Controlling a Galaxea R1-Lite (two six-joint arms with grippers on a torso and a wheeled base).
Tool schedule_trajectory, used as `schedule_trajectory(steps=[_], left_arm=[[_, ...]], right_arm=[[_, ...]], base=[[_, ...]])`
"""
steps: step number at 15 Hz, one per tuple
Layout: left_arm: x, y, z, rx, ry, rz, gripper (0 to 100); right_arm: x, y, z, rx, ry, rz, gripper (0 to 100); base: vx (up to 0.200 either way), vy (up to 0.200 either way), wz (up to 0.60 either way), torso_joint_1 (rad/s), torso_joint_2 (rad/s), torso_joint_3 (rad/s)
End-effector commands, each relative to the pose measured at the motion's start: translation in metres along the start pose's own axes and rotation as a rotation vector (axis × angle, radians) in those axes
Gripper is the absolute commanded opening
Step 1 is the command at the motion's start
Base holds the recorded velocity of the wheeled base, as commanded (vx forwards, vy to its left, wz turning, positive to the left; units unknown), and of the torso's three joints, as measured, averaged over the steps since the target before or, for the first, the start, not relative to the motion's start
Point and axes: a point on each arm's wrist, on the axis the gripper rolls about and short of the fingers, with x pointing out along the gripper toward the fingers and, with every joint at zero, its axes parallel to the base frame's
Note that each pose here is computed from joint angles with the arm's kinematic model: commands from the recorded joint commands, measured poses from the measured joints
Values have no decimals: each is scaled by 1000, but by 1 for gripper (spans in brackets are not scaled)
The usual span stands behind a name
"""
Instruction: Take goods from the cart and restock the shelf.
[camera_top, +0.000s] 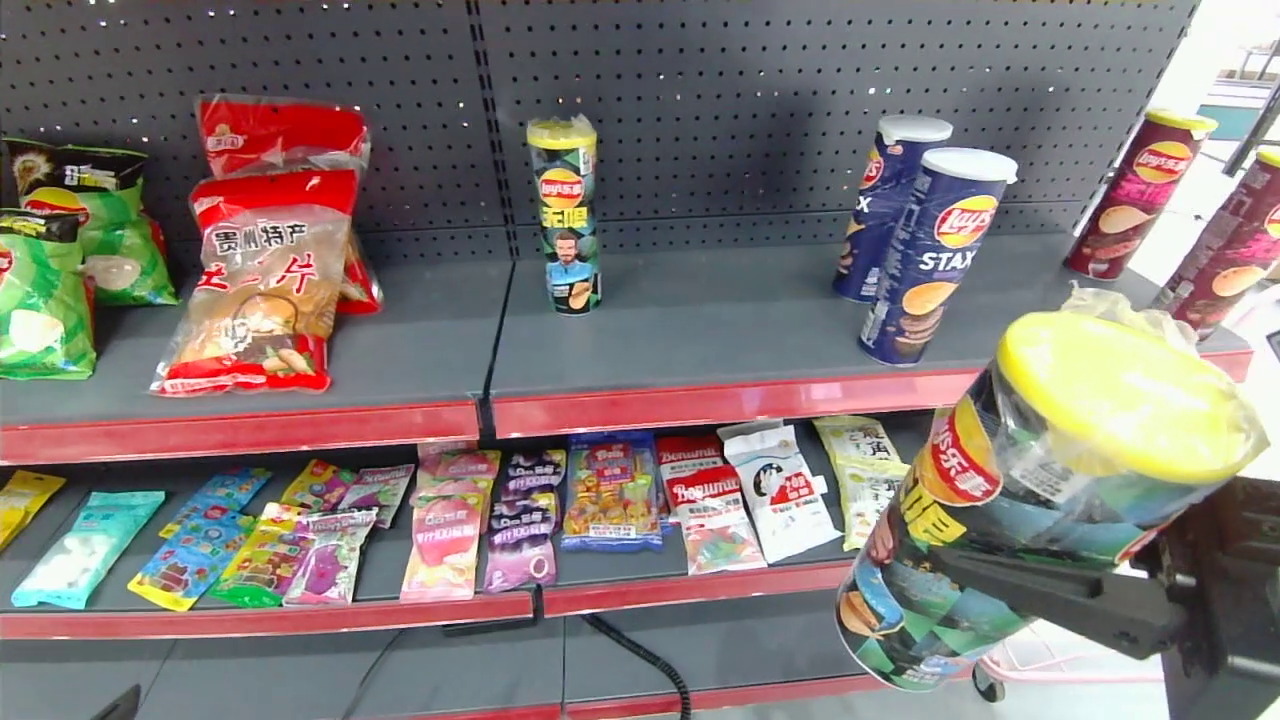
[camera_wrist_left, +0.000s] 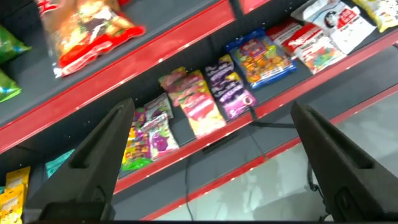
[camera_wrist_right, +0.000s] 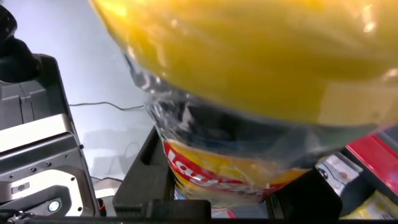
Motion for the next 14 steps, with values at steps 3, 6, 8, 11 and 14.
schedule_trajectory(steps=[3,6,8,11,14], left_arm=[[0,0,1,0,1,1,100],[-2,2,3,24,-16,7,100],[-2,2,4,29,-15,13,100],[-2,2,4,29,-13,12,100],[-1,2,4,31,-12,12,100]], right_arm=[[0,2,0,-3,-1,12,0],[0,7,0,-12,-4,36,0],[1,10,-1,-19,-1,52,0],[0,11,-1,-27,-3,60,0],[0,11,0,-28,-6,60,0]], base=[[0,67,0,1,1,2],[0,0,0,0,0,0],[100,0,0,1,1,1],[200,0,0,-6,-2,1],[200,0,0,10,2,-1]])
